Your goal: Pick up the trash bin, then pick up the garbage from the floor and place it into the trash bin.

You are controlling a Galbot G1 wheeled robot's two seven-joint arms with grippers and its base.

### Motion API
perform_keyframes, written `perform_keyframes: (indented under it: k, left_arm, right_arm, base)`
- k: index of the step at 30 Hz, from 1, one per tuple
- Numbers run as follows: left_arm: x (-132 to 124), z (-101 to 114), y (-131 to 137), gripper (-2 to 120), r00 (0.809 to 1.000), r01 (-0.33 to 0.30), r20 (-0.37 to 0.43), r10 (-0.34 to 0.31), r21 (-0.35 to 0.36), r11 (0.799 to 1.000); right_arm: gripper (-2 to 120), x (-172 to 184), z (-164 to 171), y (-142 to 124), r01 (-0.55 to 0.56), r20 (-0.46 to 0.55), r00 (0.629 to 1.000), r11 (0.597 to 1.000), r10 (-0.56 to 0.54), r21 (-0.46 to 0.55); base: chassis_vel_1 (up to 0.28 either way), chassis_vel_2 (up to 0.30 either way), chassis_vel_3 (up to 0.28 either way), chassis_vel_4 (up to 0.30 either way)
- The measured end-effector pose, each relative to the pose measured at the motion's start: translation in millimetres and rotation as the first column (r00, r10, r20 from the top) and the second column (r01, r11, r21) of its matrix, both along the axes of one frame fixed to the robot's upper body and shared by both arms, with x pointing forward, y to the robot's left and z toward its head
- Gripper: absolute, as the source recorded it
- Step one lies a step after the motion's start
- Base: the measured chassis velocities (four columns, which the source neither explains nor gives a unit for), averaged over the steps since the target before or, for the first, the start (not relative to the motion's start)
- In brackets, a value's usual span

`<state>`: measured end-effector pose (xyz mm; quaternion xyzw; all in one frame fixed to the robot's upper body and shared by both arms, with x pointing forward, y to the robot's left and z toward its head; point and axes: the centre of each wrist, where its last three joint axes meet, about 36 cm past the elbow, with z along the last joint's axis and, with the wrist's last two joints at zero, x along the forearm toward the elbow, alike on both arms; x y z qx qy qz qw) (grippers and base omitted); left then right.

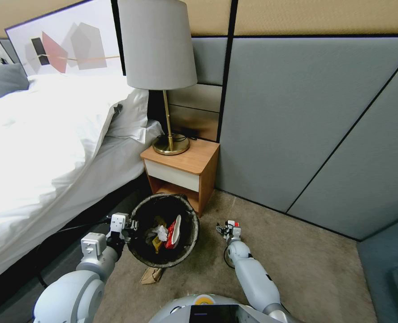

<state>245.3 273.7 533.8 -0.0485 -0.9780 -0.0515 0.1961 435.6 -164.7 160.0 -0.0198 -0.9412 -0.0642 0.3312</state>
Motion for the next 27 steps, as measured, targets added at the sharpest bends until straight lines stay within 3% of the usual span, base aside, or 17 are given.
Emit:
perform_keyframes:
  k: [10,27]
  left_arm:
    - [1,0,-1,1,1.000,0.009,0.007,-0.009,-0.001,1.000]
    - [2,1,-1,1,1.000,0.008,0.013,-0.008,0.002,1.000]
  right_arm:
    - [95,-13,-9,5,0.019,-0.030,0.999,0.999,-0.020,-0.025]
    - [52,-27,-11,4,0.003,-0.009,1.000,0.998,-0.003,-0.055]
  base:
    - [0.000,0.000,0.000,0.000]
    - [0.000,0.000,0.000,0.000]
